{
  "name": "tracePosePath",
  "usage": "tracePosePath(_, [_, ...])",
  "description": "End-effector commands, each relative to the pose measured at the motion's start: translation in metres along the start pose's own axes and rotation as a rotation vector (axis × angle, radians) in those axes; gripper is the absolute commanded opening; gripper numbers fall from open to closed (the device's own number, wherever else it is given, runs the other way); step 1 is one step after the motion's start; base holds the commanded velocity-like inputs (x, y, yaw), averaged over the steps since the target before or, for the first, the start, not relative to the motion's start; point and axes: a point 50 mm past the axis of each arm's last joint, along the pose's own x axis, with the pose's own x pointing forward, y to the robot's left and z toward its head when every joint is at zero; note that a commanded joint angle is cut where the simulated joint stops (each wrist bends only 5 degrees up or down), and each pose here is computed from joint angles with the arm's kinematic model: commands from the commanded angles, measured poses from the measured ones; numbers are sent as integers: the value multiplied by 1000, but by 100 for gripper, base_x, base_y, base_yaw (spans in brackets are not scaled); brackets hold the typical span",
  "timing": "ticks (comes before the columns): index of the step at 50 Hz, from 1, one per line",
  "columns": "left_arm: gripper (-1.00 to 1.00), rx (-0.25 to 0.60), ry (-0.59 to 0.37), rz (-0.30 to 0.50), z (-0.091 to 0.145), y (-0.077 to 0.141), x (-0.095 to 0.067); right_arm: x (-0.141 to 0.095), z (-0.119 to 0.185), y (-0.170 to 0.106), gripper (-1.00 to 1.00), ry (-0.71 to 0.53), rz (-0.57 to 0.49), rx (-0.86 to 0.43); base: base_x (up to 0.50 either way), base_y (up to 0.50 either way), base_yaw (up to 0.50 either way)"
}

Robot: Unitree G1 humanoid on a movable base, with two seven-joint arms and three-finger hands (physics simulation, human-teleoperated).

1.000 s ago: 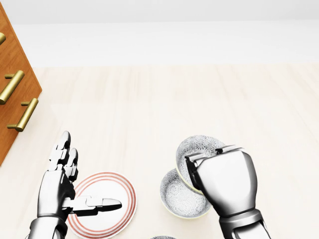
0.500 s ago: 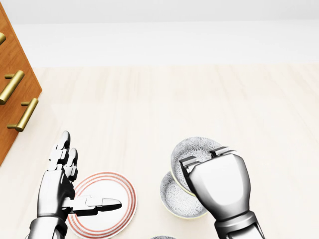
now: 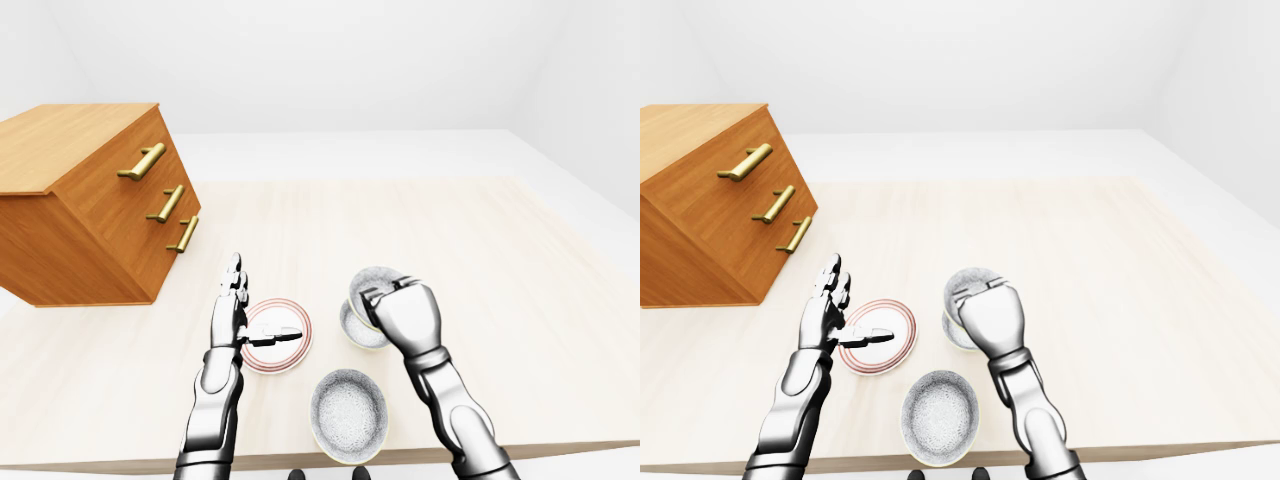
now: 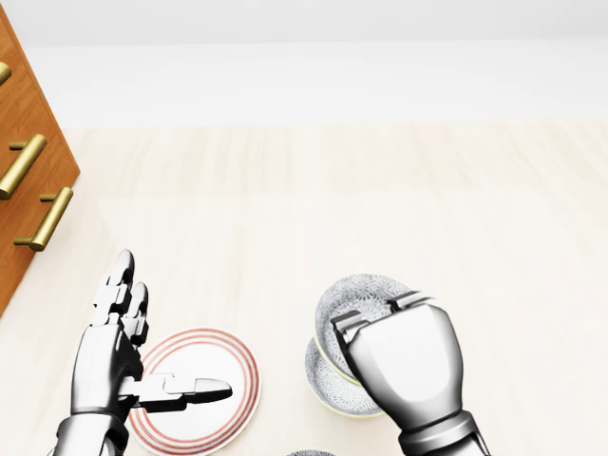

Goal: Stack the bowl at the front on the bowl in the middle.

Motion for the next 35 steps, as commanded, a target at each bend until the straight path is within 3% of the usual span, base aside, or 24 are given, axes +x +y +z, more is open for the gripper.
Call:
tracePosePath(1, [100,0,-1,-1,0,0,0,-1,2,2,-100,19,-9,69,0,0,0])
tracePosePath(35, [100,1,-2,1,-1,0,0,-6,8,8,-100,24,-4,120,0,0,0])
